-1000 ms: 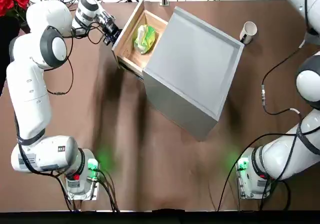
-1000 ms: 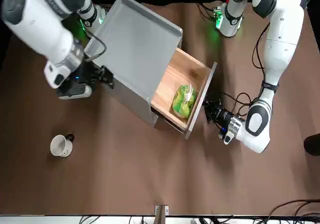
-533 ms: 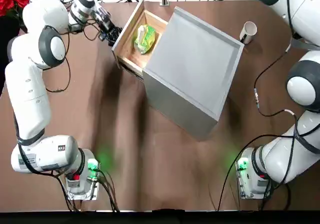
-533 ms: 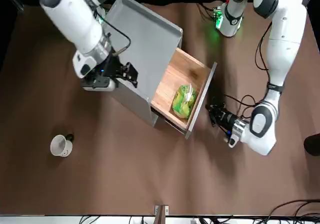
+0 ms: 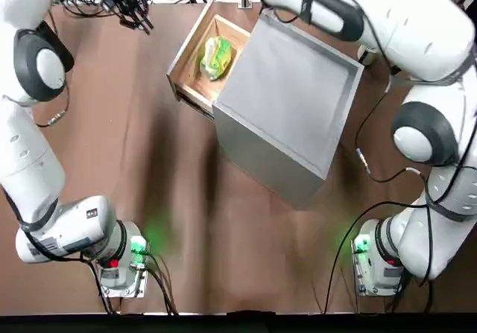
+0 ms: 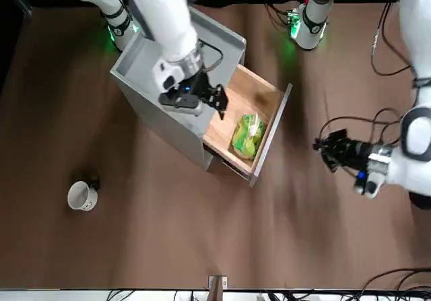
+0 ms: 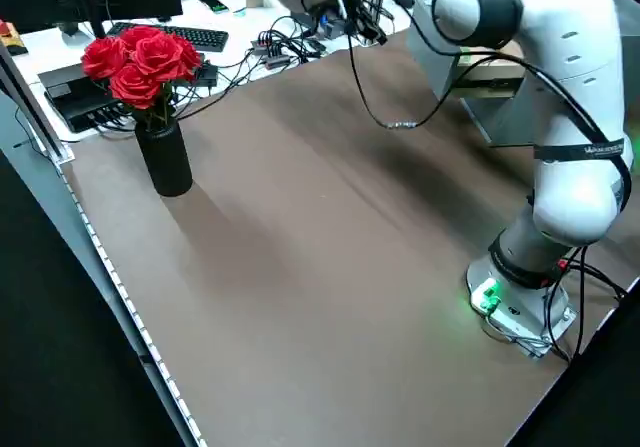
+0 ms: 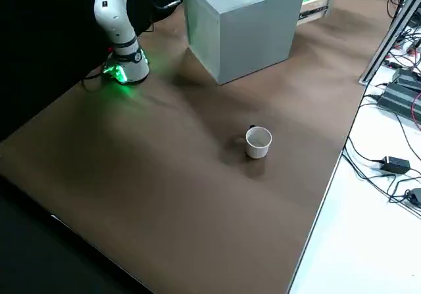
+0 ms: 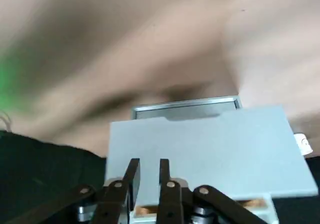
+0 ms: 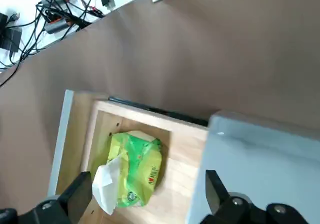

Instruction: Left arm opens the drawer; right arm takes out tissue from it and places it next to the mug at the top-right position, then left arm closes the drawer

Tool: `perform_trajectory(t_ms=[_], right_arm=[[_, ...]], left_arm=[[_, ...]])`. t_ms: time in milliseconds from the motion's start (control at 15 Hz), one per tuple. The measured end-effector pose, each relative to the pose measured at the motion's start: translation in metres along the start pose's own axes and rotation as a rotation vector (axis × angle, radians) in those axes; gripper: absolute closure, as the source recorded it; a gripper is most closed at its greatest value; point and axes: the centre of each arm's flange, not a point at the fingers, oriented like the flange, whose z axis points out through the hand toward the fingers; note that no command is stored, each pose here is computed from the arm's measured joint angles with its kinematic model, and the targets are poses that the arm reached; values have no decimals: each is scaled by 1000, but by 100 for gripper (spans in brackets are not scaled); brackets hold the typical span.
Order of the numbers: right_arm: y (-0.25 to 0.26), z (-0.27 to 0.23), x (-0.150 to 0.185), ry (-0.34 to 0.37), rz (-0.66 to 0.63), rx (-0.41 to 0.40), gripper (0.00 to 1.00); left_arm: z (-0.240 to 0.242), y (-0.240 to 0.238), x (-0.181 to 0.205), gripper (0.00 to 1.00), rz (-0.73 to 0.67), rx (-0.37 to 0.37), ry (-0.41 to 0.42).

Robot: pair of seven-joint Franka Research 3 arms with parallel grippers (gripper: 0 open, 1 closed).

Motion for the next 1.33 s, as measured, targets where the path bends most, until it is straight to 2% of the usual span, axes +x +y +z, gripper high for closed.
perform_trajectory(t_ms=[67, 267, 467, 800, 867, 1000, 1267, 1333], right_arm=[[-7, 8, -7, 5, -6, 0, 0], [-25, 36, -26, -6, 1, -9, 0], [-40, 66, -42, -1, 5, 7, 0], [-58, 97, -74, 25, 46, 33, 0], [-59, 102, -77, 24, 63, 33, 0], [-60, 117, -83, 19, 94, 27, 0], [-61, 149, -102, 4, 136, 6, 0], [-61, 155, -104, 6, 146, 12, 0]], left_arm=[[-19, -6, -17, 77, 44, -8, 41], [-75, -33, -63, 53, 161, 1, 214], [-106, -52, -101, 48, 260, 47, 352], [-133, -64, -135, 39, 432, 156, 535], [-135, -63, -141, 33, 476, 181, 565], [-134, -56, -150, 31, 565, 223, 605], [-120, -37, -167, 1, 651, 263, 642], [-114, -31, -172, 0, 664, 277, 646]])
